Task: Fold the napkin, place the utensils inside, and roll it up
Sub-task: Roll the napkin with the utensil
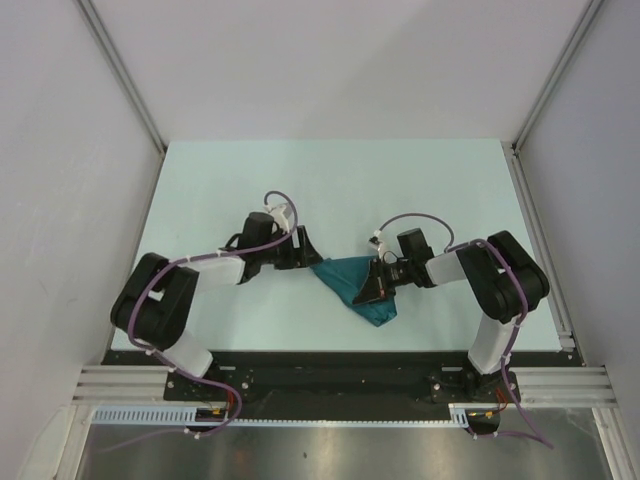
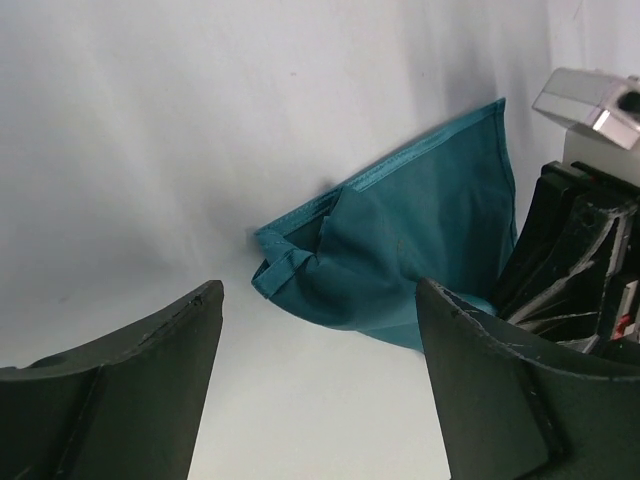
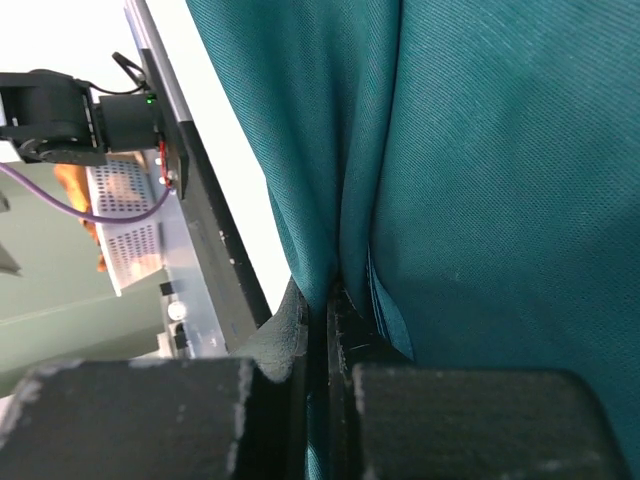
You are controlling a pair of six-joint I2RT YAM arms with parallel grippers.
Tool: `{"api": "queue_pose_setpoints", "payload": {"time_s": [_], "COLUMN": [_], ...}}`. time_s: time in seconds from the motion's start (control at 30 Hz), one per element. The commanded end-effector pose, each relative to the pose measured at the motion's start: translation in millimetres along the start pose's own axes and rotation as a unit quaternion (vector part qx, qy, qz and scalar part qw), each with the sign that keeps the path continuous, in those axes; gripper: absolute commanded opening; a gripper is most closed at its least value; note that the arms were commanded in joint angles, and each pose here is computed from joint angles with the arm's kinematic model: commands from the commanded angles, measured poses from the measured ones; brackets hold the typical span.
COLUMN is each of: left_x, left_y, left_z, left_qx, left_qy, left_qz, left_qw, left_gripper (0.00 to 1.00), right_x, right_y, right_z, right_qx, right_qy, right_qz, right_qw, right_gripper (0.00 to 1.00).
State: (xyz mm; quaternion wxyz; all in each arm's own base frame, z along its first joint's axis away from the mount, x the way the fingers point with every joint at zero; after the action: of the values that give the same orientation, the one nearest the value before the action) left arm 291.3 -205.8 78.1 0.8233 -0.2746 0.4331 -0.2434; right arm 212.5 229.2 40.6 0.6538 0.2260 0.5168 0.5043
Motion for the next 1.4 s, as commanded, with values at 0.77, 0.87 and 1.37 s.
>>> {"api": "queue_pose_setpoints", "payload": {"time_s": [0.77,0.87,1.37], "left_x": [44.9,43.8,47.3], "left_y": [-20.3,-16.7,-3.9], "left_z": [-24.9,-24.8,-25.2], "left_qx": [-0.043,-0.049,-0.072], "left_qy": [0.086,0.102,0.149], "left_qz": [-0.083,-0.052,0.028], "left_qw": [0.992,0.992,0.986], "left_gripper": [0.0,0.0,0.0], "right_x": [-5.0,-11.7,13.8], "right_y": [-1.5,19.1,115.1], "right_z": [15.5,38.5,34.8], "right_qx": [-0.017,-0.058,-0.387], "right_qy": [0.011,0.005,-0.031], "right_qz": [-0.075,-0.105,-0.312], "right_qw": [0.997,0.993,0.867], "right_gripper": [0.32,0.54,0.64]}}
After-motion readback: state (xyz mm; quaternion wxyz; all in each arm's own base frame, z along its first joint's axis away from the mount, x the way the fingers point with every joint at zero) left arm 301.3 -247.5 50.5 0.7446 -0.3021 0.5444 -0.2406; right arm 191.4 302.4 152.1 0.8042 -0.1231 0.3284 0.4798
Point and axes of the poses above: each gripper's point midway between its finger pads, its own x axis out along the fingers, its own y axis along the line the jaws close on, z = x × y, the point moved 4 cm from there along -x, back along the fingers, and after that the axes turned 7 degrees about -x, right-handed, at the moved point
